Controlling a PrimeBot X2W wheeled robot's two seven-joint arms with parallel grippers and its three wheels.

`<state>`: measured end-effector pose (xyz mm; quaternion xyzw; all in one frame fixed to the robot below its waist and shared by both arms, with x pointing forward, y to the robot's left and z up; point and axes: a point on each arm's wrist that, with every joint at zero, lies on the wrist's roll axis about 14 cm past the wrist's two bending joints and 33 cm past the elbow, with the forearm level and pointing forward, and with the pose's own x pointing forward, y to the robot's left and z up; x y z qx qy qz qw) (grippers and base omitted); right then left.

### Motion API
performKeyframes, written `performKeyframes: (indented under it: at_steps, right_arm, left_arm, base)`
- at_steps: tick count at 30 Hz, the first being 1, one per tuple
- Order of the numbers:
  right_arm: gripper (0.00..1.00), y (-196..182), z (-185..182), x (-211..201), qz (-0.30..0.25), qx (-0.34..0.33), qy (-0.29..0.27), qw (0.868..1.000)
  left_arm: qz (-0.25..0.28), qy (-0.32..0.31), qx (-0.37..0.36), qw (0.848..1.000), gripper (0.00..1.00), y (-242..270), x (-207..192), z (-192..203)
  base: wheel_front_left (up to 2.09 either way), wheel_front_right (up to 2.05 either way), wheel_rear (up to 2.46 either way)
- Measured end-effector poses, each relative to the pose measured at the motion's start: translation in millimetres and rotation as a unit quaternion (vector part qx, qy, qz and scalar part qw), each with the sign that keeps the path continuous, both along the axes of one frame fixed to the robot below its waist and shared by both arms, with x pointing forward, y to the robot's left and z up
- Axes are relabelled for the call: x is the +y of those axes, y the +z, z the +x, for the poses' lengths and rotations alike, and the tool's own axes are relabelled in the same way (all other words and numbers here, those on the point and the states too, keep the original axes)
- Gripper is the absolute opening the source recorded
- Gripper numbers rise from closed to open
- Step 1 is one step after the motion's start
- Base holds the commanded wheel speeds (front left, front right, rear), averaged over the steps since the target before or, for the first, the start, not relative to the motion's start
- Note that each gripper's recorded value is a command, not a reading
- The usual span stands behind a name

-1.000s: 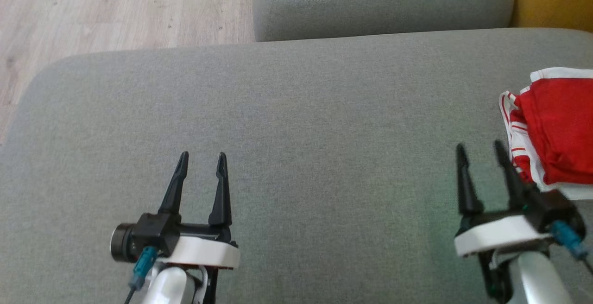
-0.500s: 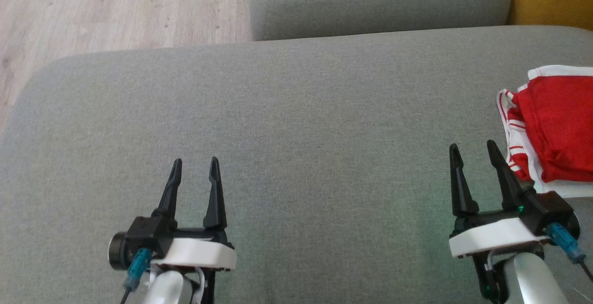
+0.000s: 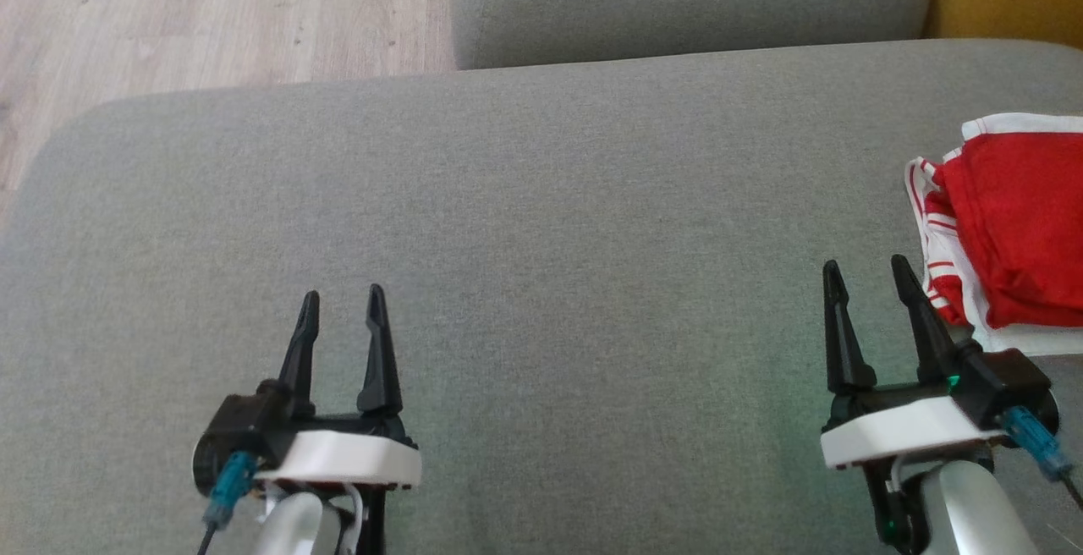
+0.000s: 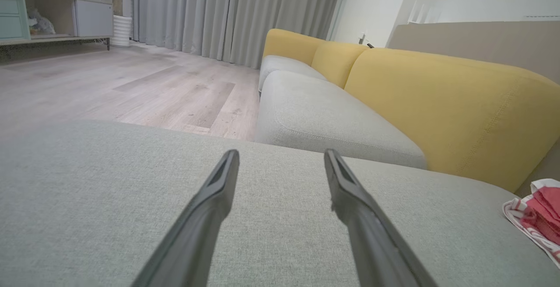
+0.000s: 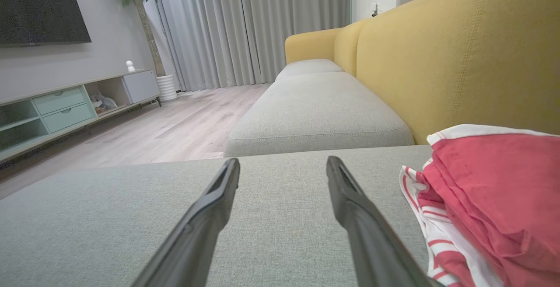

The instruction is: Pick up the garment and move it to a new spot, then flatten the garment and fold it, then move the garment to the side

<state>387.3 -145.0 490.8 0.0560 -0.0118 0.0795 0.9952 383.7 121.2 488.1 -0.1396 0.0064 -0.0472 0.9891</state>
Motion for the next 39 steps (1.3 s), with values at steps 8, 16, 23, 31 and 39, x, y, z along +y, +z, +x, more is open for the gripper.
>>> performKeyframes:
  at_steps: [8, 16, 23, 31, 39]
  right_arm:
    - [0.00, -1, -2, 0, -0.009, 0.001, 0.001, 1.000]
    - [0.00, -46, -25, -6, 0.008, 0.077, -0.009, 0.997]
    - [0.00, -43, -23, -9, 0.049, 0.079, -0.022, 0.995]
    - [0.00, -43, -23, -13, 0.095, 0.088, -0.036, 0.991]
    - [0.00, -43, -23, -18, 0.146, 0.096, -0.051, 0.983]
  left_arm:
    - [-0.016, 0.010, 0.011, 1.000, 0.00, -5, 4, 1]
    - [-0.023, 0.016, 0.088, 0.996, 0.00, -51, 7, -25]
    - [-0.057, 0.026, 0.096, 0.993, 0.00, -51, 11, -23]
    - [-0.098, 0.032, 0.107, 0.989, 0.00, -52, 14, -22]
    - [-0.142, 0.045, 0.118, 0.982, 0.00, -53, 21, -21]
  base:
    - [0.00, 0.00, 0.00]
    - [0.00, 0.00, 0.00]
    - [0.00, 0.00, 0.00]
    - [0.00, 0.00, 0.00]
    - [0.00, 0.00, 0.00]
